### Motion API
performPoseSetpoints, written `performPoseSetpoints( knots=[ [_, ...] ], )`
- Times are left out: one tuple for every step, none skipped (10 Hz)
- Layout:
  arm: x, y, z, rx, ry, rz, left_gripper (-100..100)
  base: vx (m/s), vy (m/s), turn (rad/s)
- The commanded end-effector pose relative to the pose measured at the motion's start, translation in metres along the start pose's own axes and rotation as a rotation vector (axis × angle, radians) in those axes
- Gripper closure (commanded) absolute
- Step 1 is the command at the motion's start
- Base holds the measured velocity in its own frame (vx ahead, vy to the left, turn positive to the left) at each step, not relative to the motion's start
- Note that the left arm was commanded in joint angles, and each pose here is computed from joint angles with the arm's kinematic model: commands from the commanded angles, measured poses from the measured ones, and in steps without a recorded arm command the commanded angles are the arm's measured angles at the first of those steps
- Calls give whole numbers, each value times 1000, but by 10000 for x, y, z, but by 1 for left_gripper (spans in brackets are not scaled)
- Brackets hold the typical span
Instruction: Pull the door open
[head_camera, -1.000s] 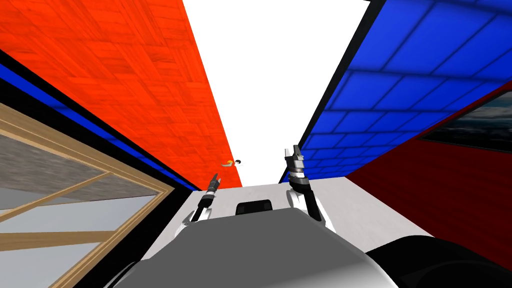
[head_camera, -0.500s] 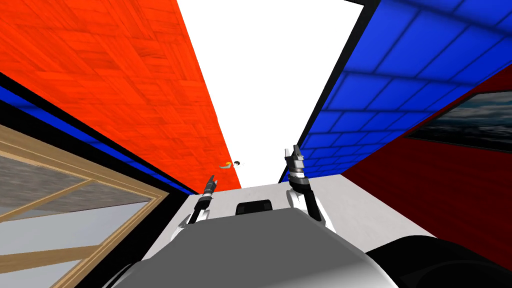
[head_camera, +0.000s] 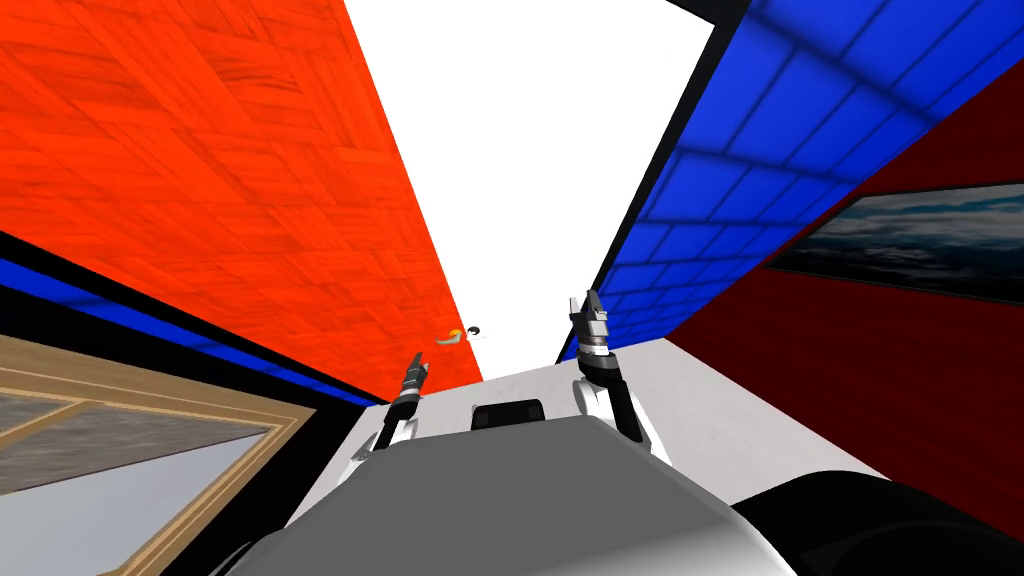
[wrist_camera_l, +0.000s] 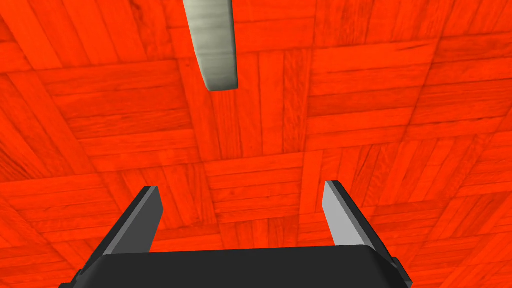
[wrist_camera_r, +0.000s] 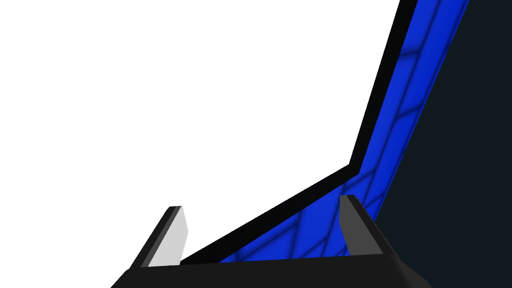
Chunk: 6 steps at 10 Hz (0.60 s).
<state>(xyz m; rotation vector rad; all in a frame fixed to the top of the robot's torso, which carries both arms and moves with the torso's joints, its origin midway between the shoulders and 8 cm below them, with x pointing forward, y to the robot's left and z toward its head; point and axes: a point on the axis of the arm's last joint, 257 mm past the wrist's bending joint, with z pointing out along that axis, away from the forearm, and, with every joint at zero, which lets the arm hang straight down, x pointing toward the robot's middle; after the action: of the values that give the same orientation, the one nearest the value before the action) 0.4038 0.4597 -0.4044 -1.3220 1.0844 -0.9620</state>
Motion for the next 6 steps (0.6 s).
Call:
performPoseSetpoints(
  knots=[
    [119,-25,55,6,-8,-12,-100,38,113,-168],
    [254,-56,103,15,3,-23,-100,54,116,-235],
    [449,-104,165,29,24,-36,-100,67,91,-204],
    [669,-165,228,44,51,-51,-100,117,-3,-244],
    [498,-148,187,35,35,-41,-100,60,-13,-46],
    [498,-148,187,35,35,-41,100,-11,6,45]
  ],
)
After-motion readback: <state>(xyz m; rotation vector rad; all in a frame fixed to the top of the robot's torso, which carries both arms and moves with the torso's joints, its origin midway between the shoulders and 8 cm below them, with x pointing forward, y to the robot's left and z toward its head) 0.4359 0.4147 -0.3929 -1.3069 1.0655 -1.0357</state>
